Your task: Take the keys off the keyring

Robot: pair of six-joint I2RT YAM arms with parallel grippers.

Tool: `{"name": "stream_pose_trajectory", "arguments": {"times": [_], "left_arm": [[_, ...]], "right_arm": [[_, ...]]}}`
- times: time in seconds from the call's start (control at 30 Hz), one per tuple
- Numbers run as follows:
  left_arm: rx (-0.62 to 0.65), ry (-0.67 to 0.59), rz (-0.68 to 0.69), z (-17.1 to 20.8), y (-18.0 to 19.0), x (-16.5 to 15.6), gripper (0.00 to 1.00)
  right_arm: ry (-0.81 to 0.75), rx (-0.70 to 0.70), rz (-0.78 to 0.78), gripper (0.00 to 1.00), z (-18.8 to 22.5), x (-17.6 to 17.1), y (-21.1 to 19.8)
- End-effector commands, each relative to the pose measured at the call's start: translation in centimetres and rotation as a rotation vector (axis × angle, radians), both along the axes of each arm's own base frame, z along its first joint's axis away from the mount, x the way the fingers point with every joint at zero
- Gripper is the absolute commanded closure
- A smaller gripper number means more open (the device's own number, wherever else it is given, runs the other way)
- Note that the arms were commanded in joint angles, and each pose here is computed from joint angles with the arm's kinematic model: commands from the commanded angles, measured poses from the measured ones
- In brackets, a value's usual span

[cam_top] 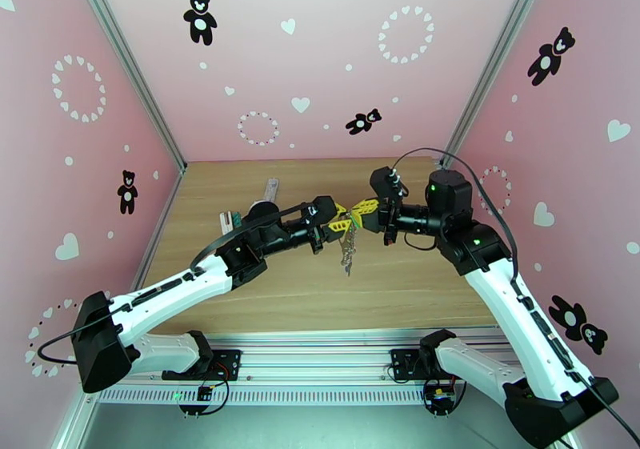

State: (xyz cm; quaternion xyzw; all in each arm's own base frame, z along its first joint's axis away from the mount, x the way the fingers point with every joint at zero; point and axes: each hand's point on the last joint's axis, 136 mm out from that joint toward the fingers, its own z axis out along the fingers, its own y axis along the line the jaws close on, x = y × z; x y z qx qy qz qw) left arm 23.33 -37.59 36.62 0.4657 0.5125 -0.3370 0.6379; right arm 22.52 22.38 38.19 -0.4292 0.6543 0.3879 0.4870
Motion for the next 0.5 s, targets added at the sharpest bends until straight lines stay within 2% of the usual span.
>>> {"name": "stream_pose_trajectory", "arguments": {"times": [0.0,0.47], "left_arm": [[-0.009,-0.025,0.029,-0.37,-0.29,0.50,0.74],[-0.029,-0.018,0.067,-0.65,-0.11,1.17,0.76]], "right_arm": [[-0.011,0.042,0.006,1.00,1.29,-0.13,0.02],[-0.003,0.063,-0.016,1.00,2.03,0.24,-0.10]]}}
